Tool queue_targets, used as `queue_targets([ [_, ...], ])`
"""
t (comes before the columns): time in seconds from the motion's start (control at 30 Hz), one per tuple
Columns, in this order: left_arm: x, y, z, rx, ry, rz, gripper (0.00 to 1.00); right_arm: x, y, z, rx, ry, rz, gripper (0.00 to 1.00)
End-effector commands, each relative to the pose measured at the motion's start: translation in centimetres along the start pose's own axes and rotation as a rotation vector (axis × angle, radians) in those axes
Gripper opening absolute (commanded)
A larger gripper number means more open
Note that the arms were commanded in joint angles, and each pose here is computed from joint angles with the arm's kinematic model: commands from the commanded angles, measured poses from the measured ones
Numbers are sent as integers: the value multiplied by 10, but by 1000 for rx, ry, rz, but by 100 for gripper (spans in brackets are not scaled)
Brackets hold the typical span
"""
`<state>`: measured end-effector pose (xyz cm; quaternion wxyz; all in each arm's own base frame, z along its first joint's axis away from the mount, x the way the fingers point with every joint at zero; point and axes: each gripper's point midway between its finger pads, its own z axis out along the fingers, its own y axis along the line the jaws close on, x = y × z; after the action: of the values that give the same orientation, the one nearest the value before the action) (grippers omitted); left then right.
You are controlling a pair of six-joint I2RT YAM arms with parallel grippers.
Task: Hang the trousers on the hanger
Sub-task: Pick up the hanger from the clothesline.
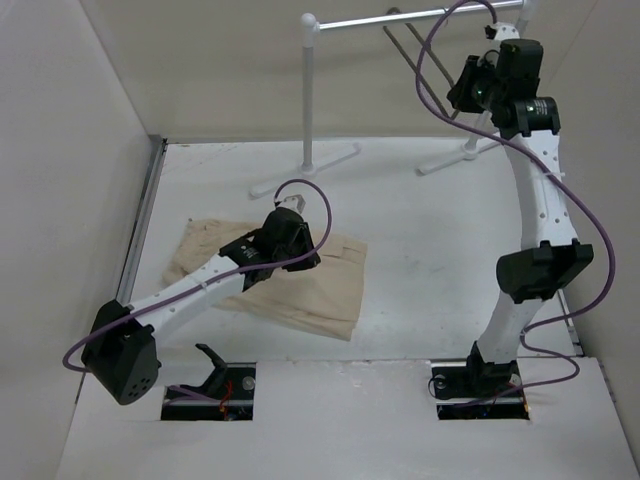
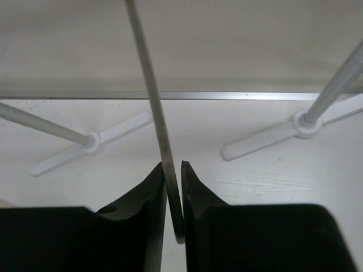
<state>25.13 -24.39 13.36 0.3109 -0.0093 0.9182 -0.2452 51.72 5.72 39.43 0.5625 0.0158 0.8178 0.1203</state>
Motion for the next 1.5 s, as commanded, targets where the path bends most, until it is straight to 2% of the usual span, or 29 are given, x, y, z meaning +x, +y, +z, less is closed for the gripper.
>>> queue_targets([
  [0.0, -12, -7, -9, 36, -62, -10, 16, -22, 22, 1, 26, -107, -103, 16],
  [0.07, -12, -5, -10, 32, -67, -20, 16, -21, 26, 2, 57, -113, -134, 9],
  [0.23, -14, -2, -12, 33, -78, -31, 16, -28, 41, -1, 96, -161, -178, 0],
  [0.43, -15, -1, -12, 36, -86, -37, 16, -42, 53, -12, 152, -230, -209, 0],
  [0.77, -16, 0, -13, 32, -95, -45, 16, -67, 66, -53, 167, -312, -168, 0],
  [1.0, -16, -4, -11, 42, -95, -43, 16, -48, 62, -65, 188, -256, -157, 0],
  [1.27, -15, -6, -13, 45, -102, -49, 16, -46, 60, -90, 183, -293, -134, 0],
  [1.47, -19, -9, -13, 46, -107, -50, 16, -18, 53, -103, 174, -261, -121, 0],
])
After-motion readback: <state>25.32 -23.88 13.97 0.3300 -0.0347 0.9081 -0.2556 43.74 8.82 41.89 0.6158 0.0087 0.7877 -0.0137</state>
